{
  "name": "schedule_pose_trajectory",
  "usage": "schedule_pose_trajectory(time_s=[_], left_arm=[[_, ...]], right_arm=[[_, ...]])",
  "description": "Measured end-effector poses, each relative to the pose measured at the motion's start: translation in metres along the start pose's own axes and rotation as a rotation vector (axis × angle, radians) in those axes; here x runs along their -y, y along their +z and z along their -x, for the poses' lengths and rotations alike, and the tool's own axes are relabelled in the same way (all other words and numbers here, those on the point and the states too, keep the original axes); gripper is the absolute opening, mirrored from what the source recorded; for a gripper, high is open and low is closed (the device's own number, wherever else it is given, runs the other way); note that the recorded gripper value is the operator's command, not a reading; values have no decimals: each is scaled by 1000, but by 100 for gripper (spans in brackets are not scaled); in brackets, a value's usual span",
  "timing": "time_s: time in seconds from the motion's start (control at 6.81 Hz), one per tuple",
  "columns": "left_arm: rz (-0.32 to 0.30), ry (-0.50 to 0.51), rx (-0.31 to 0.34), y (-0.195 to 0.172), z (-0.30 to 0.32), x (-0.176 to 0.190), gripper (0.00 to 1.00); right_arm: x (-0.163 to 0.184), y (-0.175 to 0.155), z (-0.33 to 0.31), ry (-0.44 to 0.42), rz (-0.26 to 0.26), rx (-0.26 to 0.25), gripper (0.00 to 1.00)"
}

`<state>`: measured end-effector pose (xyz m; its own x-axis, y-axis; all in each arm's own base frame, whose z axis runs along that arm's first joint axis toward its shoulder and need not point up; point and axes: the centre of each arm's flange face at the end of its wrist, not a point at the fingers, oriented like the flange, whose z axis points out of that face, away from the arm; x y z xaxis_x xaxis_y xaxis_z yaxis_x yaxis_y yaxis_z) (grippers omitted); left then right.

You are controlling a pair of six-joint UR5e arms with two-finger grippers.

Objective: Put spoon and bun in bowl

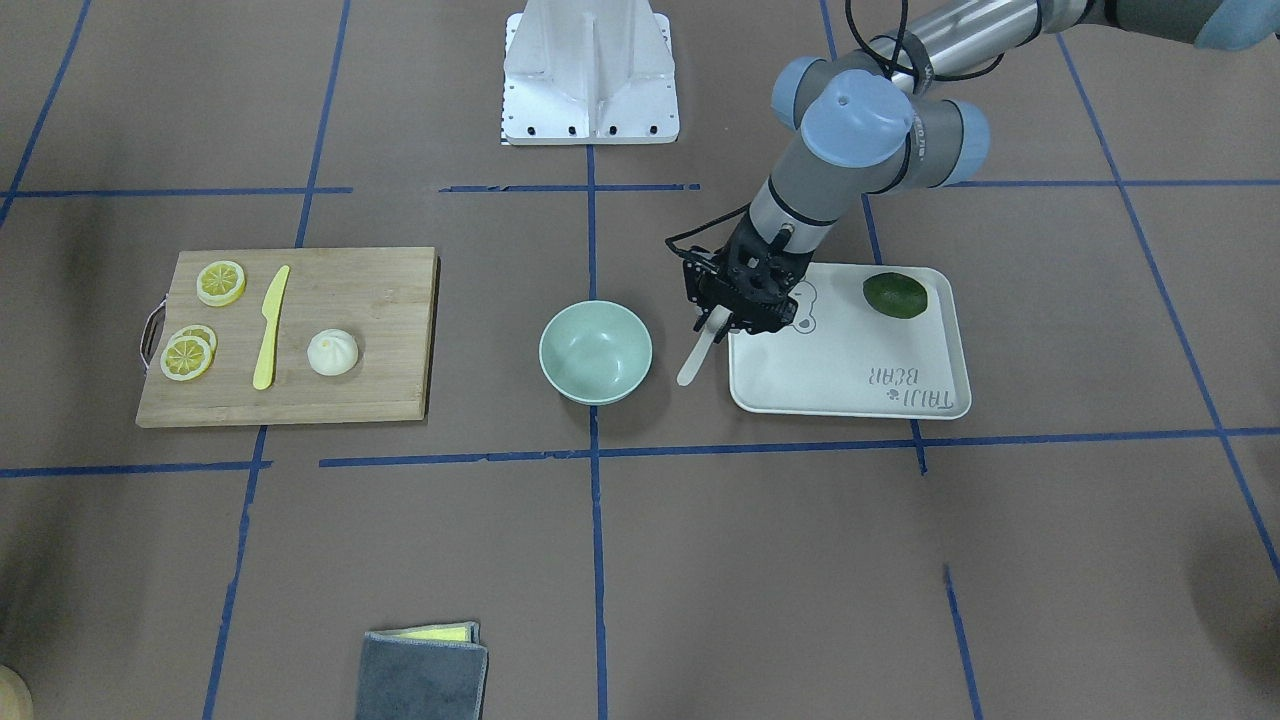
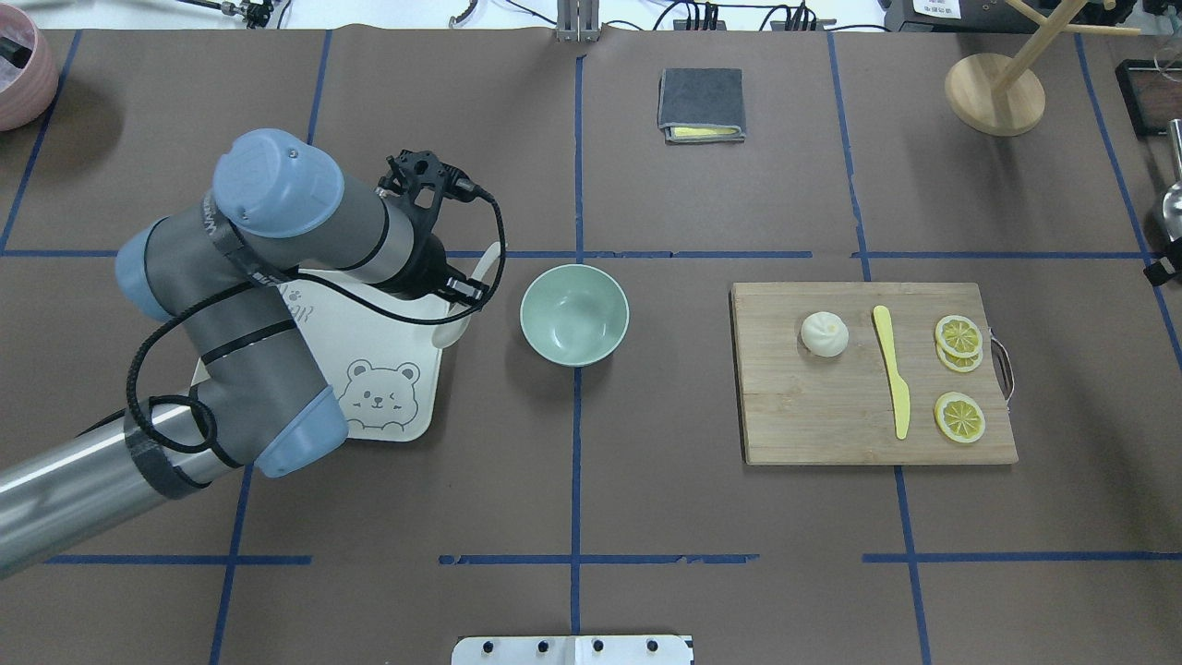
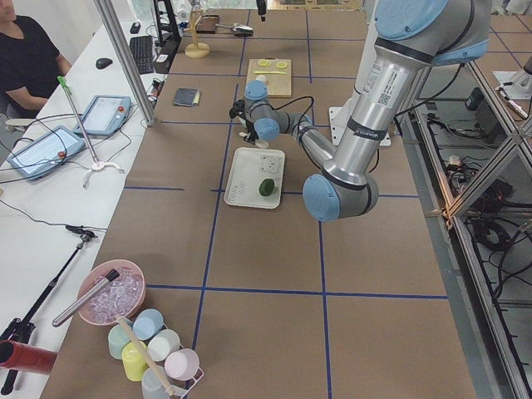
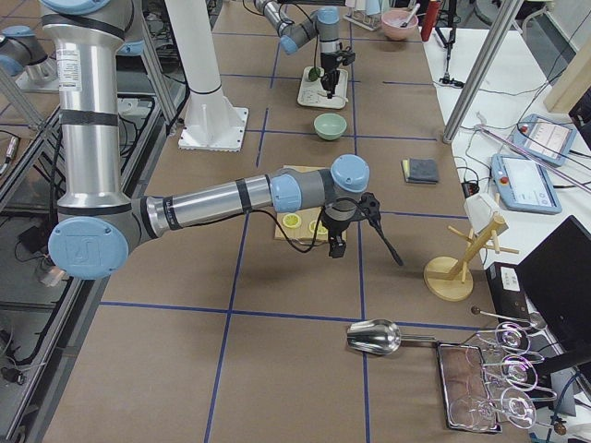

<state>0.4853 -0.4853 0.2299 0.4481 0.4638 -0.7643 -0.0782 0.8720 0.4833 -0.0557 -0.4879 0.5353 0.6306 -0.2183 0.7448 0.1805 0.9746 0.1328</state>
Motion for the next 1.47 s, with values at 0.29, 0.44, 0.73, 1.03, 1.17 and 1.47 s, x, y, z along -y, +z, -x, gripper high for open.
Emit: schedule_pose_trajectory(time_s=[0.29, 0.44, 0.73, 1.03, 1.17, 1.47], left_arm=[[-63, -35, -49, 19, -45, 38, 0], [-98, -35, -39, 31, -62, 44, 0], [-130, -21, -24, 50, -84, 31, 41], [-140, -11, -21, 60, -88, 18, 100], [-178, -5, -19, 64, -81, 9, 100], [-261, -4, -23, 56, -65, 4, 97]], right_arm=[[0, -1, 3, 1, -2, 13, 100], [1, -1, 4, 0, -2, 15, 100], [2, -1, 5, -3, -2, 16, 100], [10, 2, 15, -20, 2, 22, 100], [18, 6, 29, -23, 9, 33, 100], [38, 18, 77, 31, 22, 53, 100]])
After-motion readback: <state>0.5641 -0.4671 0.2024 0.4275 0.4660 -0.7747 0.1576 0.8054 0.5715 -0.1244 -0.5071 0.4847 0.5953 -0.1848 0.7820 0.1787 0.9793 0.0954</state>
